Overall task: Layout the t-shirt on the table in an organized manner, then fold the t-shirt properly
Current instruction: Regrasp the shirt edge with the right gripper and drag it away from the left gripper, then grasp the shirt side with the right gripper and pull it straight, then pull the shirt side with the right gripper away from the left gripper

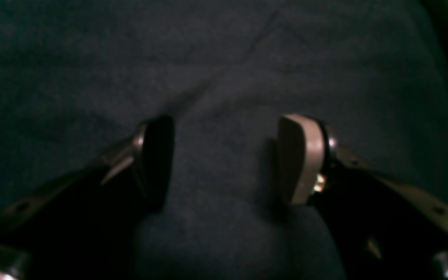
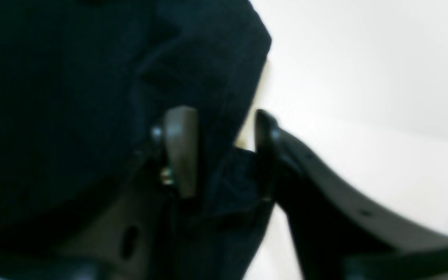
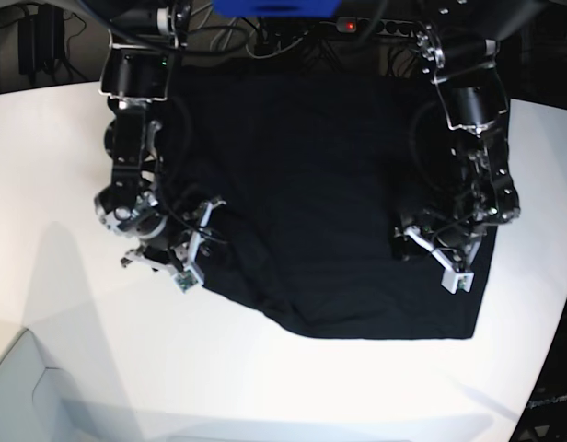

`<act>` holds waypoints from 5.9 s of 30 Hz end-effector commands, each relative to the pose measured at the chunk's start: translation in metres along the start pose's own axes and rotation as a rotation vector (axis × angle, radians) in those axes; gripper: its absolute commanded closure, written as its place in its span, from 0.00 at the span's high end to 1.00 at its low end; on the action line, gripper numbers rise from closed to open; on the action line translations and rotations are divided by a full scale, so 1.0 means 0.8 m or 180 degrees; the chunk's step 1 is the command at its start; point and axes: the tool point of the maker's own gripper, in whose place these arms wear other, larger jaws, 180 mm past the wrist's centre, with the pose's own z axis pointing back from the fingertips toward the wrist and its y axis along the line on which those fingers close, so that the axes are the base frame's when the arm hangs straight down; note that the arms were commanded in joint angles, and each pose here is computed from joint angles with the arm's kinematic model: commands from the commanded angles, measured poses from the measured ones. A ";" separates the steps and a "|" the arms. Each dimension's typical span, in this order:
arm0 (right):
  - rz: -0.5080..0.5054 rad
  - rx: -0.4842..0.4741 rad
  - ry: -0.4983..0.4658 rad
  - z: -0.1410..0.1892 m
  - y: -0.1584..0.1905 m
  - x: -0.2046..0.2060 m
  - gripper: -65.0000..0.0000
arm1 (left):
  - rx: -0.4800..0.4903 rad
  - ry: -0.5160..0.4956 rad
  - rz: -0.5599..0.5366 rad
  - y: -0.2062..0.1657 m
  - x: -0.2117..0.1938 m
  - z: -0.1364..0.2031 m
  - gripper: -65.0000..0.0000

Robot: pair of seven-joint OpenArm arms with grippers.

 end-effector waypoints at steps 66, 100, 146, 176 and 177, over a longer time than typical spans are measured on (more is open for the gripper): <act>0.0384 -0.0567 0.0458 0.058 -0.071 -0.002 0.27 | 0.0392 0.0224 -0.0153 0.066 -0.008 0.027 0.64; -0.0144 -0.1244 -0.0548 -0.026 -0.172 0.103 0.44 | 0.0387 0.0255 -0.0151 0.065 -0.013 0.026 0.64; -0.0674 -0.1126 -0.0778 -0.031 -0.195 0.062 0.49 | 0.0384 0.0292 -0.0159 0.064 -0.016 0.025 0.64; 0.0516 -0.0392 0.0561 0.027 -0.029 -0.083 0.00 | 0.0376 -0.0044 -0.0260 0.056 0.049 0.030 0.64; 0.0766 -0.0237 0.0587 0.036 -0.012 -0.085 0.00 | 0.0376 -0.0054 -0.0261 0.056 0.050 0.030 0.64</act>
